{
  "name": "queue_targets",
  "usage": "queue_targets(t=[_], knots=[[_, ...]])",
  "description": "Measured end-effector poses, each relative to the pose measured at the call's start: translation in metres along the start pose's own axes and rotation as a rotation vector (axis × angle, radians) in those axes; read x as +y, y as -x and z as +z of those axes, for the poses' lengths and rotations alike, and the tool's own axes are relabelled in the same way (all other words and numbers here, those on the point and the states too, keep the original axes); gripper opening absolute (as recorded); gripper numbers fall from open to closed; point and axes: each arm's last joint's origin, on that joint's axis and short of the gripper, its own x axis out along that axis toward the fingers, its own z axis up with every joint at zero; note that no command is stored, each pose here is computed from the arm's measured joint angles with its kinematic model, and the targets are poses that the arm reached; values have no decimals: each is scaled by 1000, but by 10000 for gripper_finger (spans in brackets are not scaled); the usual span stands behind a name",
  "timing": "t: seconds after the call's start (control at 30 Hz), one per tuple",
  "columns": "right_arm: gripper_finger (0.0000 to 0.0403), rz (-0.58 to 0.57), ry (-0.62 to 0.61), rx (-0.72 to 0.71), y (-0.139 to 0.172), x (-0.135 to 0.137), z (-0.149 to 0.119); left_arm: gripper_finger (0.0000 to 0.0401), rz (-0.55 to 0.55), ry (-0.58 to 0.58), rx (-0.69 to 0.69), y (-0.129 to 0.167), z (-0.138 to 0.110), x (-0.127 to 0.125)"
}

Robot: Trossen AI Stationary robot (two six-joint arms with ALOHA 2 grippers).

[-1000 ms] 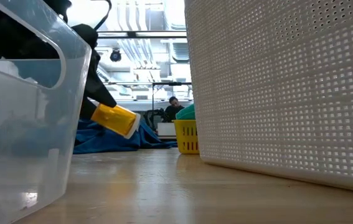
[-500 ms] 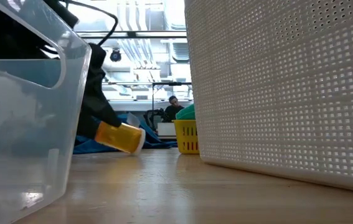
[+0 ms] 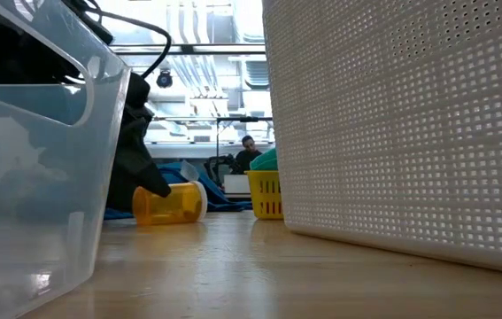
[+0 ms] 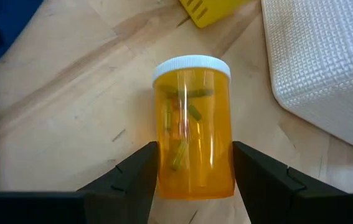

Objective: Pick & place medical supplies in basket/bin
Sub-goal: Put the orange pill bottle into the transparent bin

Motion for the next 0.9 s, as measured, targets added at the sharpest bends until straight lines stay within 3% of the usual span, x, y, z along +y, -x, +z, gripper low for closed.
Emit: queue_targets(t=[0.53,0.9], knots=[[325,0,0,0,0,0,0,303,-52,33,46,4,1,-4],[325,0,0,0,0,0,0,321,-116,63,-60,21,23,-21]])
